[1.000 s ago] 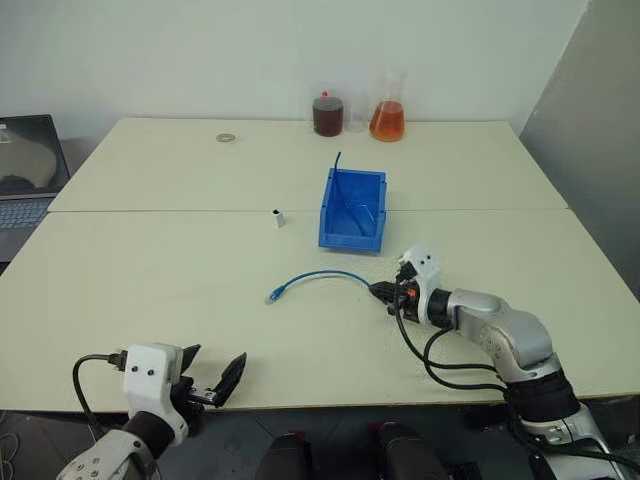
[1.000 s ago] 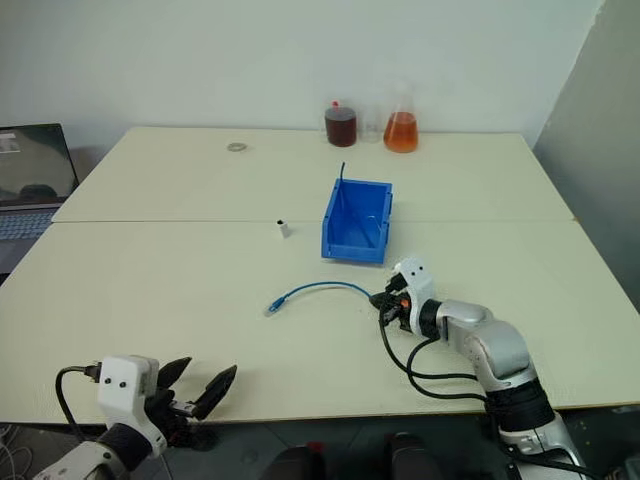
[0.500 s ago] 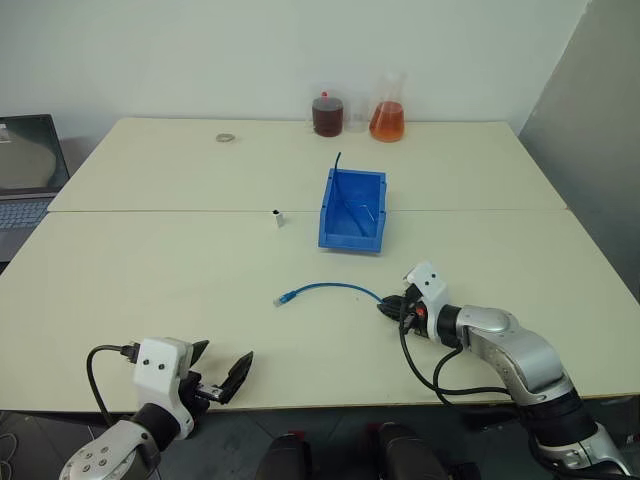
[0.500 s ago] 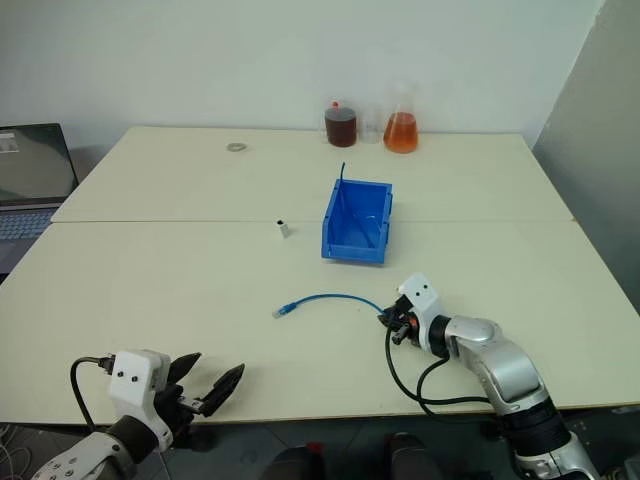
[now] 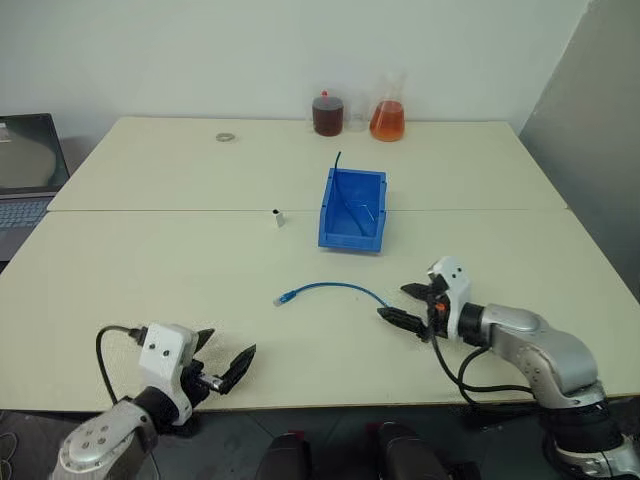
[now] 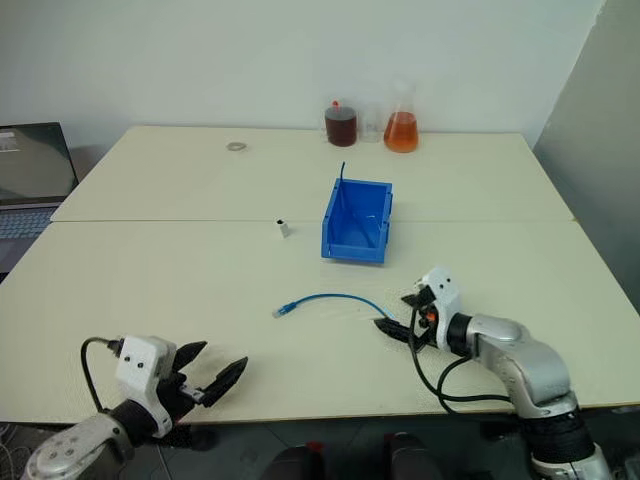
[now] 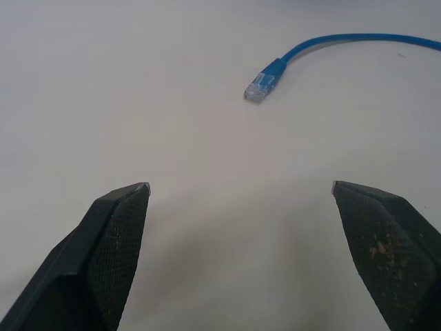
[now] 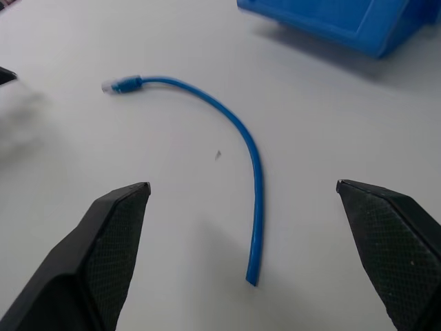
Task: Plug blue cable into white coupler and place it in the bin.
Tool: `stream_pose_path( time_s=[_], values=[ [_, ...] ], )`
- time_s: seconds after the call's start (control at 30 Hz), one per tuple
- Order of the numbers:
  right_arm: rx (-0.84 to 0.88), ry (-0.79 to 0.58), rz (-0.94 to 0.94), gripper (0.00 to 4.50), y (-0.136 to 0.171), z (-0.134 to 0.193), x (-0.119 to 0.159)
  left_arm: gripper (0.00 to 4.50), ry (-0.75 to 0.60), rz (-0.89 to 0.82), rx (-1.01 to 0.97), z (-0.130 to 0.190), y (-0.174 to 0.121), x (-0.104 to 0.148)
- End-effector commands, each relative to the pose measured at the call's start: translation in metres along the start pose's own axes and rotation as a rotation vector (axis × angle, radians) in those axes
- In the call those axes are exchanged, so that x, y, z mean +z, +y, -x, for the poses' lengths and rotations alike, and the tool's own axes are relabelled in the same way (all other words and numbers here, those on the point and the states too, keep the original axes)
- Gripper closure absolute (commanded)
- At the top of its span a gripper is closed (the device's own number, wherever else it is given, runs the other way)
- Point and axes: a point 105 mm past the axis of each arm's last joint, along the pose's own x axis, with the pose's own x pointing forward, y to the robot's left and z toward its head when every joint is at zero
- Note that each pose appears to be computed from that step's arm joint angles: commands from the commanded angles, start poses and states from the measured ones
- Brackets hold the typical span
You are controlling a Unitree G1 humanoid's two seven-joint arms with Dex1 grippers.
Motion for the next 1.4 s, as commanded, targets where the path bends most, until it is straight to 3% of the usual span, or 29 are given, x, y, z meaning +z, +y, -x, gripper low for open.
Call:
stream_pose_path(
  time_s=[0.03,0.17,0.37,0.6,0.8,1.03,1.13,1.4],
  values=[
    [0.117,-0.061,0.059,0.02,0.018,0.017,0.033,0.00,0.016,-0.099,-0.141,-0.020,0.009,0.013],
    [0.152,-0.053,0.084,0.02,0.020,0.024,0.044,0.00,0.052,-0.152,-0.322,-0.040,0.011,0.019],
    [0.100,-0.056,0.093,0.02,0.013,0.023,0.046,0.00,0.103,-0.203,-0.450,-0.066,0.022,0.006],
    [0.024,-0.058,0.083,0.02,0.005,0.031,0.039,0.00,0.113,-0.263,-0.508,-0.092,0.030,0.005],
    [0.005,-0.068,0.081,0.02,0.002,0.033,0.041,0.00,0.078,-0.286,-0.547,-0.109,0.015,0.007],
    [-0.001,-0.067,0.083,0.02,0.003,0.033,0.039,0.00,0.073,-0.320,-0.528,-0.108,0.014,0.002],
    [0.015,-0.073,0.082,0.00,0.006,0.030,0.041,0.46,0.093,-0.344,-0.511,-0.100,0.020,-0.003],
    [0.026,-0.078,0.088,0.00,0.008,0.026,0.047,2.20,0.106,-0.321,-0.490,-0.087,0.020,-0.009]
  ],
)
